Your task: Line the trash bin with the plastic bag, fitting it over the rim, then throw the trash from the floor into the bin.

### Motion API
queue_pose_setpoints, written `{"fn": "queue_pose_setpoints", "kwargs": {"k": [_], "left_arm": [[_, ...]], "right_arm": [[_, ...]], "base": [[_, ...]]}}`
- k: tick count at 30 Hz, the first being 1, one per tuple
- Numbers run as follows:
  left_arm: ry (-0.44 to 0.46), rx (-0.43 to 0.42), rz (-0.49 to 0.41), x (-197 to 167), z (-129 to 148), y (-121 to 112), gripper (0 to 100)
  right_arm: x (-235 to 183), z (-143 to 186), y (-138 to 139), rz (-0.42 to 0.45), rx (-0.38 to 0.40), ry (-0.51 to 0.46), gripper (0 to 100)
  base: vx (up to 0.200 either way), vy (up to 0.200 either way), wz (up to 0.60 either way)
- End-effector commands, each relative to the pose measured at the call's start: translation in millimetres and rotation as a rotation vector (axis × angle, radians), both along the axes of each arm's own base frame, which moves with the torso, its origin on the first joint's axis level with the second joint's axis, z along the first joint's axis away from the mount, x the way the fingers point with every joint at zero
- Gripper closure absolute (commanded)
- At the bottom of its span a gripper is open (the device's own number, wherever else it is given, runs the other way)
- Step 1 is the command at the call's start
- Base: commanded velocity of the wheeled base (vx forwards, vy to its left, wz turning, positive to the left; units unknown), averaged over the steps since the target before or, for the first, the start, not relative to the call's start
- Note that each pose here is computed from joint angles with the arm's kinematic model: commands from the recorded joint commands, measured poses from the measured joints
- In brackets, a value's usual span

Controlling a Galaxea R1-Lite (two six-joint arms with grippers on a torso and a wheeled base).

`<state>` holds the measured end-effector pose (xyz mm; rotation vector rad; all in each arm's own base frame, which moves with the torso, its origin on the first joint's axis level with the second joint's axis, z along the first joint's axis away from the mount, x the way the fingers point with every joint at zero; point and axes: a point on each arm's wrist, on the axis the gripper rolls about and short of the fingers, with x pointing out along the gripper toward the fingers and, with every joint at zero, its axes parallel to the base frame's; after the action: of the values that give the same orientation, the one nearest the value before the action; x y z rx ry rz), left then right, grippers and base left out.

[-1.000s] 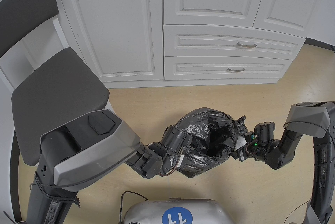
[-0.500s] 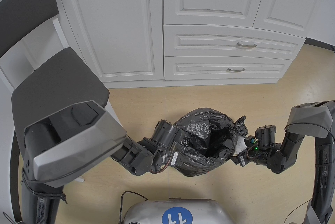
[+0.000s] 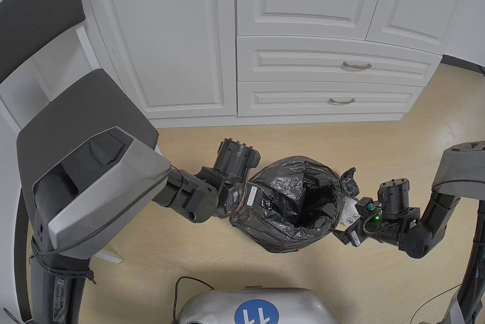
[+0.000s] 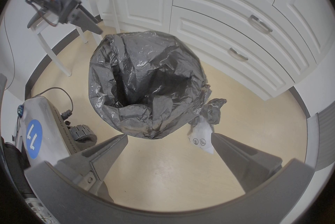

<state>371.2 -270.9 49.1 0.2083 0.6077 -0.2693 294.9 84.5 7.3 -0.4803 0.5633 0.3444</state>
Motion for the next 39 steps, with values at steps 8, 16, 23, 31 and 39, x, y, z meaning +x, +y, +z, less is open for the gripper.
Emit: {"fn": "queue_pose_setpoints", "kwargs": {"k": [8, 16, 23, 31, 39], "left_arm": [[0.021, 0.026, 0.088, 41.1, -35.9, 23.8, 0], [0.011, 0.021, 0.109, 57.1, -46.3, 28.1, 0], [-0.020, -0.006, 0.116, 57.8, -30.9, 29.4, 0], [-0.038, -0.014, 0.067, 28.4, 13.2, 27.2, 0], [0.014, 0.003, 0.013, 14.4, -7.6, 9.5, 0]], "right_arm": [[22.5, 8.1, -45.8, -0.114, 0.037, -0.042, 0], [29.8, 14.5, -70.4, -0.172, 0.055, -0.070, 0], [34.5, 18.1, -86.8, -0.205, 0.069, -0.089, 0], [37.6, 21.1, -95.4, -0.225, 0.071, -0.087, 0], [42.4, 12.6, -100.7, -0.241, 0.071, -0.067, 0]], "base": [[0.000, 0.000, 0.00], [0.000, 0.000, 0.00], [0.000, 0.000, 0.00], [0.000, 0.000, 0.00], [0.000, 0.000, 0.00]]}}
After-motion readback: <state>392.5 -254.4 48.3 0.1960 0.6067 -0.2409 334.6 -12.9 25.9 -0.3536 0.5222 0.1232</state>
